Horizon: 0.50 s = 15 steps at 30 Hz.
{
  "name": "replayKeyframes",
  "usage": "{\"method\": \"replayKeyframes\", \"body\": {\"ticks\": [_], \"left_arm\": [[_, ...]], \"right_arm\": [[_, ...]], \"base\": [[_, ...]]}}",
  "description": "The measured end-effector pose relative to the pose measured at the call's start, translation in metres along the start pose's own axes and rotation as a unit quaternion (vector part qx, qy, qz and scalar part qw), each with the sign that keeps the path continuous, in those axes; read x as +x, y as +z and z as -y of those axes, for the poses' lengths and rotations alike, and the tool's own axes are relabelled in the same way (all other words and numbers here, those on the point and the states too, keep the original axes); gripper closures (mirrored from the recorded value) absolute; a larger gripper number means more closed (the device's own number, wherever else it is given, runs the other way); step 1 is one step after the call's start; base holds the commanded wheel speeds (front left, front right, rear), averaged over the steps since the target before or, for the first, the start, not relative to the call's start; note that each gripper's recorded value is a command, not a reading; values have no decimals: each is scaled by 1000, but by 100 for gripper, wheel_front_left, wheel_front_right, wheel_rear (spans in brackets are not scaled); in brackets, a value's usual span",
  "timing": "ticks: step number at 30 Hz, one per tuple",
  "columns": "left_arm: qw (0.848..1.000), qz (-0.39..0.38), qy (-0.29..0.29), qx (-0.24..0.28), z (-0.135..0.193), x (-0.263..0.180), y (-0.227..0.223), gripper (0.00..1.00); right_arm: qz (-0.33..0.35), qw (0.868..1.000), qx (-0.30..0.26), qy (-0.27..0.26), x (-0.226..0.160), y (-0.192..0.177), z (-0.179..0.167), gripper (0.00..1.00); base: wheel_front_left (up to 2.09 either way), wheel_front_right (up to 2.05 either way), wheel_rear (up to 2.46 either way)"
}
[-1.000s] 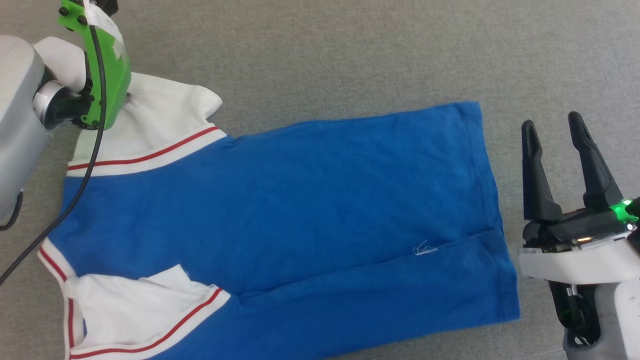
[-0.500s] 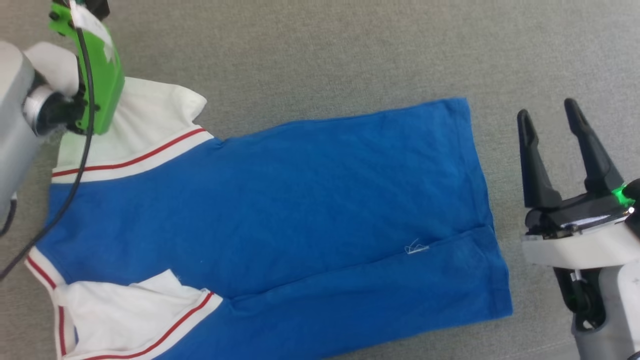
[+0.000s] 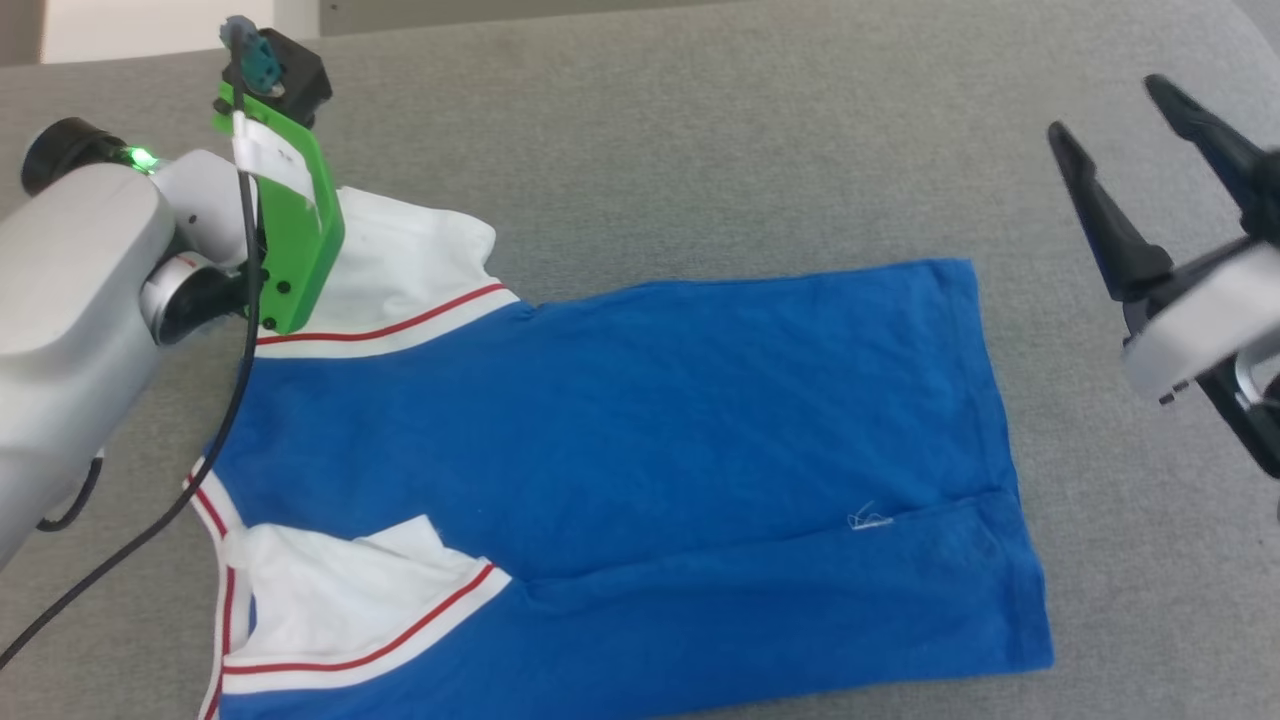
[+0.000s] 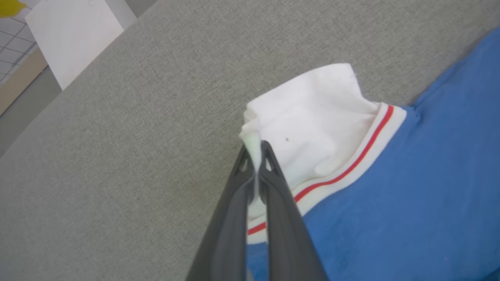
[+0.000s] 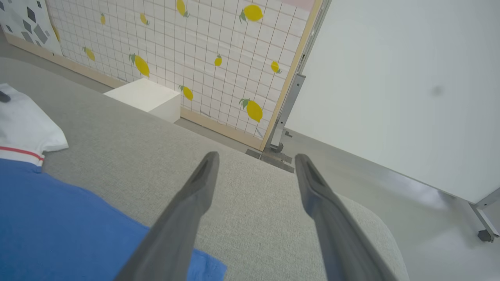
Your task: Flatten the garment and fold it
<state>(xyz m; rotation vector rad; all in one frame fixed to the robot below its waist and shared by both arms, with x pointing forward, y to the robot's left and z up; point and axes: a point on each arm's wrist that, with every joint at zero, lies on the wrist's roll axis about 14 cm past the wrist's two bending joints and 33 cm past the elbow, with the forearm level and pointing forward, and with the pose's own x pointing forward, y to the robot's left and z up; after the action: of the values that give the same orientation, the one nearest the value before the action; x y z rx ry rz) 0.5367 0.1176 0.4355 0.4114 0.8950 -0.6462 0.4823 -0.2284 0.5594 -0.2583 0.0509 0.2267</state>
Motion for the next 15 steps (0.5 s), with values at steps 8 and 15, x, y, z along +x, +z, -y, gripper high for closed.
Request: {"method": "replayKeyframes", "body": {"ticks": [8, 15], "left_arm": [[1000, 19, 7, 14, 4, -21, -1, 100], [1000, 19, 5, 15, 3, -16, -7, 100]], "right_arm": [[-252, 963, 14, 94, 9, -56, -27, 0], [-421, 897, 47, 125, -1, -105, -33, 0]], "base": [[0, 0, 0], [0, 0, 0]]}}
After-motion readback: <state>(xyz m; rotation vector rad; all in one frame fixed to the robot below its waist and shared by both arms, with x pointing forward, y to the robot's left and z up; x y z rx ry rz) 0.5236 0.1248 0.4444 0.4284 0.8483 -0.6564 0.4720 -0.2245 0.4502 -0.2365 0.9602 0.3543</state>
